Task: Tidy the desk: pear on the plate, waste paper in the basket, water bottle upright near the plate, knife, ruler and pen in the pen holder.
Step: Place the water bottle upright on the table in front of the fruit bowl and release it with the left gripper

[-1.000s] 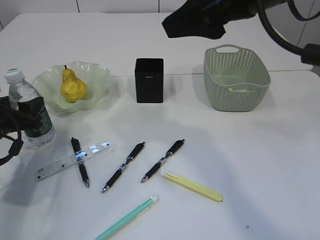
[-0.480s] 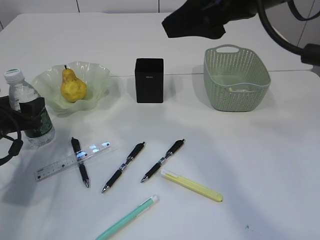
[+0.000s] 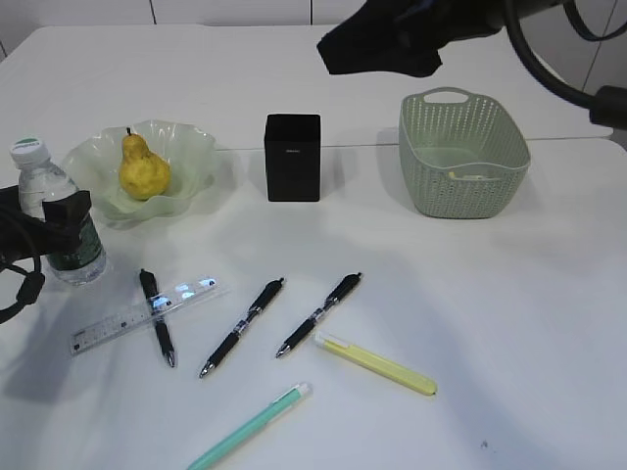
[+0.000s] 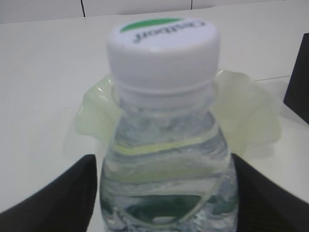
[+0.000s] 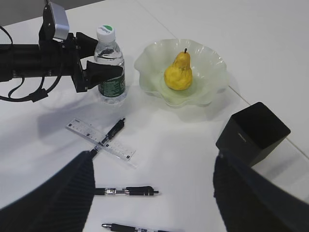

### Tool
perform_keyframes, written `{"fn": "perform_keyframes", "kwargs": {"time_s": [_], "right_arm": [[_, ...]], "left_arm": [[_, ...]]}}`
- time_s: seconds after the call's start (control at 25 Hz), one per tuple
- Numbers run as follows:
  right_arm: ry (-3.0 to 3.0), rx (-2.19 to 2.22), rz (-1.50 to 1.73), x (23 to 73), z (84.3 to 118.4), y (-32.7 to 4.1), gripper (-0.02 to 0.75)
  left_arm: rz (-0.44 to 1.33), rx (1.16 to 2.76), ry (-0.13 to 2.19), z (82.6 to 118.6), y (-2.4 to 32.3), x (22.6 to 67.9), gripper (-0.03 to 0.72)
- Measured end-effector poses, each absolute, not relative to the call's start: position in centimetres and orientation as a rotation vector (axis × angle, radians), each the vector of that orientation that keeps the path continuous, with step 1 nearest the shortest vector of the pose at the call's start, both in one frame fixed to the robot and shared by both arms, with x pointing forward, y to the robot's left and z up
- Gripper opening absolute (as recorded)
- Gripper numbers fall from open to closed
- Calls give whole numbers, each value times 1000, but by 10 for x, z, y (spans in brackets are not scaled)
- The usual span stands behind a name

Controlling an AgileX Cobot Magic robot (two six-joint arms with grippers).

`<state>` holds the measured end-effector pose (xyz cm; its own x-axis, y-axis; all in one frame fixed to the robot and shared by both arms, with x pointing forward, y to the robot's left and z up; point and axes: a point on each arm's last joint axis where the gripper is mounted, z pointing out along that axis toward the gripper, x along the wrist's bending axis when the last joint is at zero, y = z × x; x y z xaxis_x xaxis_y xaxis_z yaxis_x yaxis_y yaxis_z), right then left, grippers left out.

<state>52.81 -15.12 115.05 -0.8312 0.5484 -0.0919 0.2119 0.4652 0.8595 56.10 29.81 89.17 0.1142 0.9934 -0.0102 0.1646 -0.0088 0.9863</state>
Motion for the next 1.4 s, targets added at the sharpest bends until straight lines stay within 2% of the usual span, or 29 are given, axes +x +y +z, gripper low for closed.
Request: {"fn": "perform_keyframes", "kwargs": {"time_s": [0.68, 1.4], "right_arm": [[2365, 641, 1312, 528, 1150, -151, 594], [2365, 641, 1312, 528, 1150, -151, 594]], "left_arm": [[989, 1407, 1288, 883, 297, 544, 582], [1069, 1255, 1141, 951, 295, 527, 586]]}}
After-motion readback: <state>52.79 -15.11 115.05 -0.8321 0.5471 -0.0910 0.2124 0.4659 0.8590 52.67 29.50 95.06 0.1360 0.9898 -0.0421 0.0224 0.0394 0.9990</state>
